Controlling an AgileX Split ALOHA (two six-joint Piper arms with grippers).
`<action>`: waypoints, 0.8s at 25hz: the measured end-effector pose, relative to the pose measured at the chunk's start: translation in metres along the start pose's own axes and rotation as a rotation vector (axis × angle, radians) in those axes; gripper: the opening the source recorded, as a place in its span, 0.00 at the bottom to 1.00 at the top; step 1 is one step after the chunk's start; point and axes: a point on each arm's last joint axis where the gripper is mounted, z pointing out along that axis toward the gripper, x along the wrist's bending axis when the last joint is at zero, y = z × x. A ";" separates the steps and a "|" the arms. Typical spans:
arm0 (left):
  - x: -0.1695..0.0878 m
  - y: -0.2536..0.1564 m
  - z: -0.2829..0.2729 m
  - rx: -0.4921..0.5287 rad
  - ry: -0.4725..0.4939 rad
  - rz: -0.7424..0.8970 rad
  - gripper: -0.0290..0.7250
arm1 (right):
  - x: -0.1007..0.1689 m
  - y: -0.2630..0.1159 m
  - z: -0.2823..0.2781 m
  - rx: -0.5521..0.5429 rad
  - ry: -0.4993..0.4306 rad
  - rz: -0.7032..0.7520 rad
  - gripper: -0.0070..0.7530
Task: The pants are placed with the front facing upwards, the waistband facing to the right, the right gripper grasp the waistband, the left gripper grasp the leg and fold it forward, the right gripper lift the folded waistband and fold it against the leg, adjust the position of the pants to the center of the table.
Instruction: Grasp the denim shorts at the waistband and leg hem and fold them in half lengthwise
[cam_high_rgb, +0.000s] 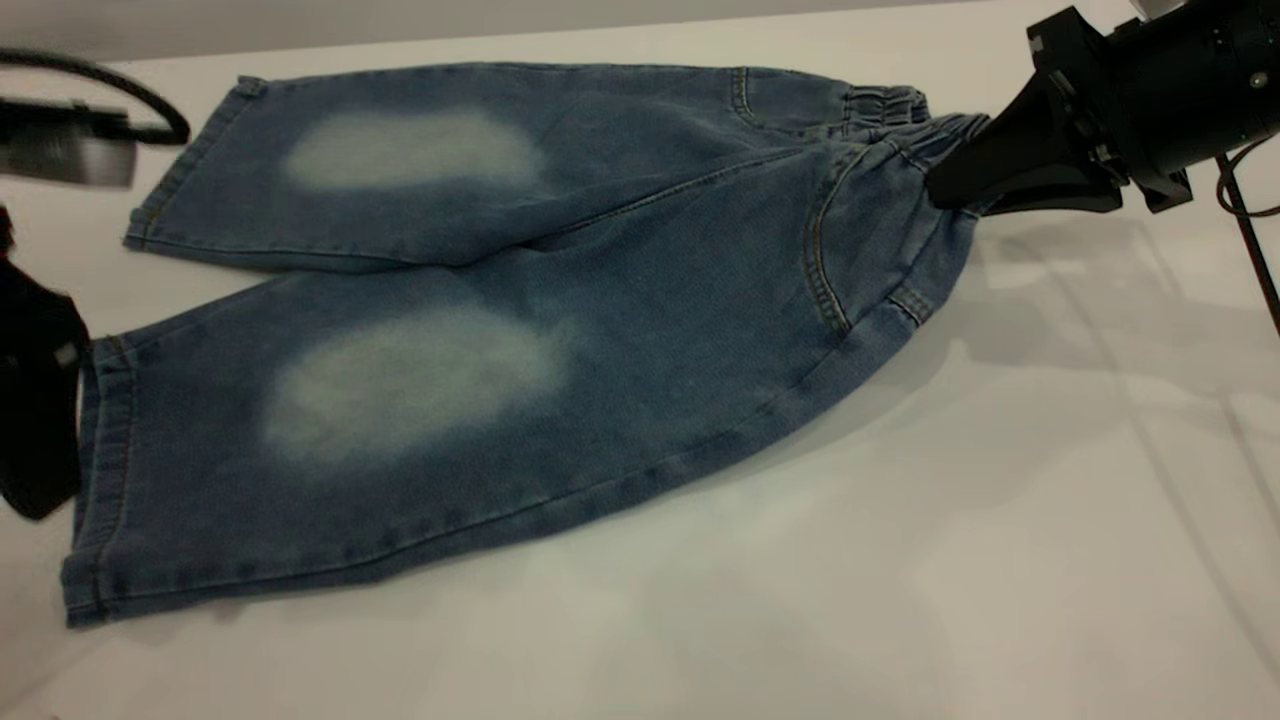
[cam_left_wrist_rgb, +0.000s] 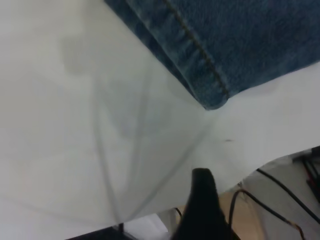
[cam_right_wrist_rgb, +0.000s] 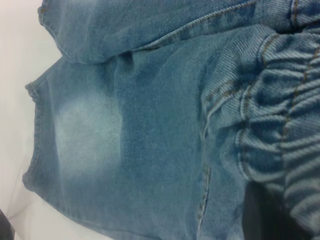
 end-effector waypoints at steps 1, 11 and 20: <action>0.000 0.001 0.004 0.016 -0.009 -0.005 0.71 | 0.000 0.000 0.000 0.000 0.000 0.000 0.06; 0.003 0.013 0.037 0.077 -0.009 0.005 0.71 | 0.000 0.000 0.000 -0.002 -0.001 -0.002 0.06; 0.006 0.024 0.066 0.090 0.002 0.030 0.71 | 0.000 0.000 0.000 -0.002 0.000 -0.007 0.06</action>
